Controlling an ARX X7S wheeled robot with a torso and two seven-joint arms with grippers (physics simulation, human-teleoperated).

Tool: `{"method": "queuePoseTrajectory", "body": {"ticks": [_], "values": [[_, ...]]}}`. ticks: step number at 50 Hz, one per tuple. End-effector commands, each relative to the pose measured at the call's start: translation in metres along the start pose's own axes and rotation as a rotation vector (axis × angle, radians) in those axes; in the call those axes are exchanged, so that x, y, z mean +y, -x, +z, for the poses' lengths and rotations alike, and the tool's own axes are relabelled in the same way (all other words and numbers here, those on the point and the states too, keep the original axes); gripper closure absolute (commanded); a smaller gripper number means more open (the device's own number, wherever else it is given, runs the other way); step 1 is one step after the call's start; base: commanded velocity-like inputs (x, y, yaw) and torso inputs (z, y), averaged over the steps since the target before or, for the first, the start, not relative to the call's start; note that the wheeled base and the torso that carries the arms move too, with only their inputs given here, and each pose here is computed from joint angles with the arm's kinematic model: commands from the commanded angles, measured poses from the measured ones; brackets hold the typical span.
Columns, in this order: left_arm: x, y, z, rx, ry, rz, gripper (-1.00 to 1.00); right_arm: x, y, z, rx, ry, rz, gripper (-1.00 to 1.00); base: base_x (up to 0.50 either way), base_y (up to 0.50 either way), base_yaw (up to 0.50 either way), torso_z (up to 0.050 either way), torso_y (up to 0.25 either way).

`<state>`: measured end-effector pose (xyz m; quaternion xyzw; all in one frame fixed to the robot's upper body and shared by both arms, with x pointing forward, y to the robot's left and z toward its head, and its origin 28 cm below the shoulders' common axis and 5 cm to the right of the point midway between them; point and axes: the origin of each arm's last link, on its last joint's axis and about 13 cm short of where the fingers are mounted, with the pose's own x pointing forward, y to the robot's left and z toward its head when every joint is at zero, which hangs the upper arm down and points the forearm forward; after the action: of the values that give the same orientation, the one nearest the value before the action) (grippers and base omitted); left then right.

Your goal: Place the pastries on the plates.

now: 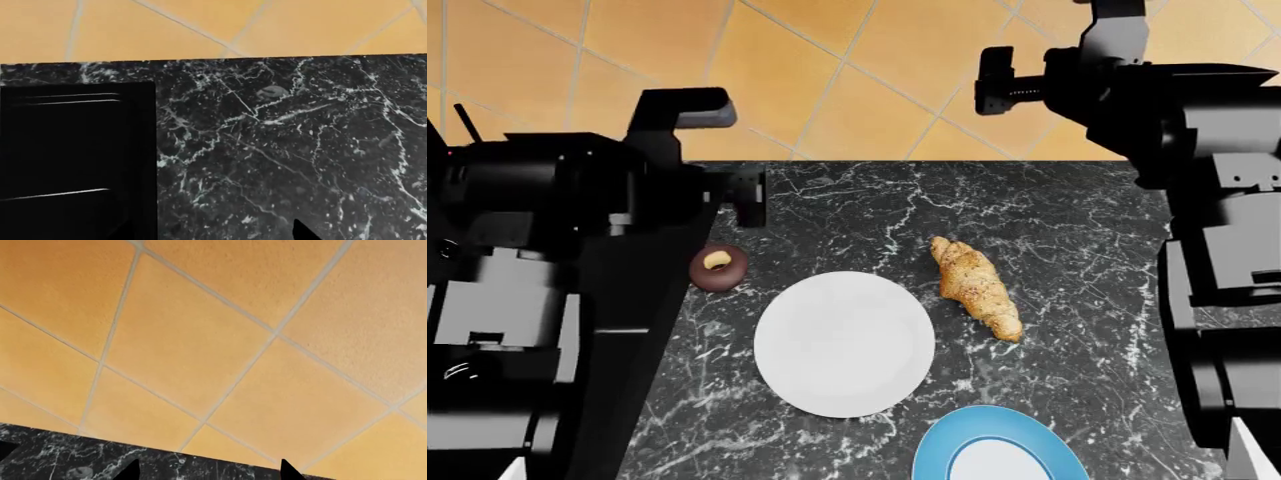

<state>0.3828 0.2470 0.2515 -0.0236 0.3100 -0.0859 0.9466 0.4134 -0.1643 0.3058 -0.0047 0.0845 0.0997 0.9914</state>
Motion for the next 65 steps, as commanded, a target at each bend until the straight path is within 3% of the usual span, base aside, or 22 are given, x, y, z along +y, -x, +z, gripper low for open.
{"method": "queuePoseTrajectory", "body": {"ticks": [1,6,7,12,23,29,44,65], "values": [[0.002,0.006,-0.015,0.077,0.031,-0.037,-1.0,0.0,0.0,0.0,0.017,-0.011,-0.005,-1.0,0.0,0.0,0.0,0.0,0.0],[0.002,0.003,-0.021,0.092,0.036,-0.021,-1.0,0.0,0.0,0.0,0.02,-0.008,-0.001,-1.0,0.0,0.0,0.0,0.0,0.0],[0.002,0.002,-0.022,0.136,0.006,0.025,-1.0,0.0,0.0,0.0,0.019,-0.012,-0.002,-1.0,0.0,0.0,0.0,0.0,0.0],[0.001,0.009,-0.026,0.125,0.021,0.007,-1.0,0.0,0.0,0.0,0.023,-0.01,0.004,-1.0,0.0,0.0,0.0,0.0,0.0],[-0.008,0.022,-0.045,0.139,-0.021,-0.006,-1.0,0.0,0.001,0.0,0.029,-0.008,-0.004,-1.0,0.0,0.0,0.0,0.0,0.0],[-0.004,0.029,-0.053,0.153,-0.02,-0.001,-1.0,0.0,0.0,0.0,0.025,-0.013,-0.005,-1.0,0.0,0.0,0.0,0.0,0.0],[0.002,0.016,-0.061,0.173,0.002,0.005,-1.0,0.0,0.001,0.0,0.034,-0.019,0.001,-1.0,0.0,0.0,0.0,0.0,0.0],[-0.005,-0.003,-0.059,0.168,-0.005,0.003,-1.0,0.0,0.001,0.0,0.049,-0.017,0.011,-1.0,0.0,0.0,0.0,0.0,0.0]]}}
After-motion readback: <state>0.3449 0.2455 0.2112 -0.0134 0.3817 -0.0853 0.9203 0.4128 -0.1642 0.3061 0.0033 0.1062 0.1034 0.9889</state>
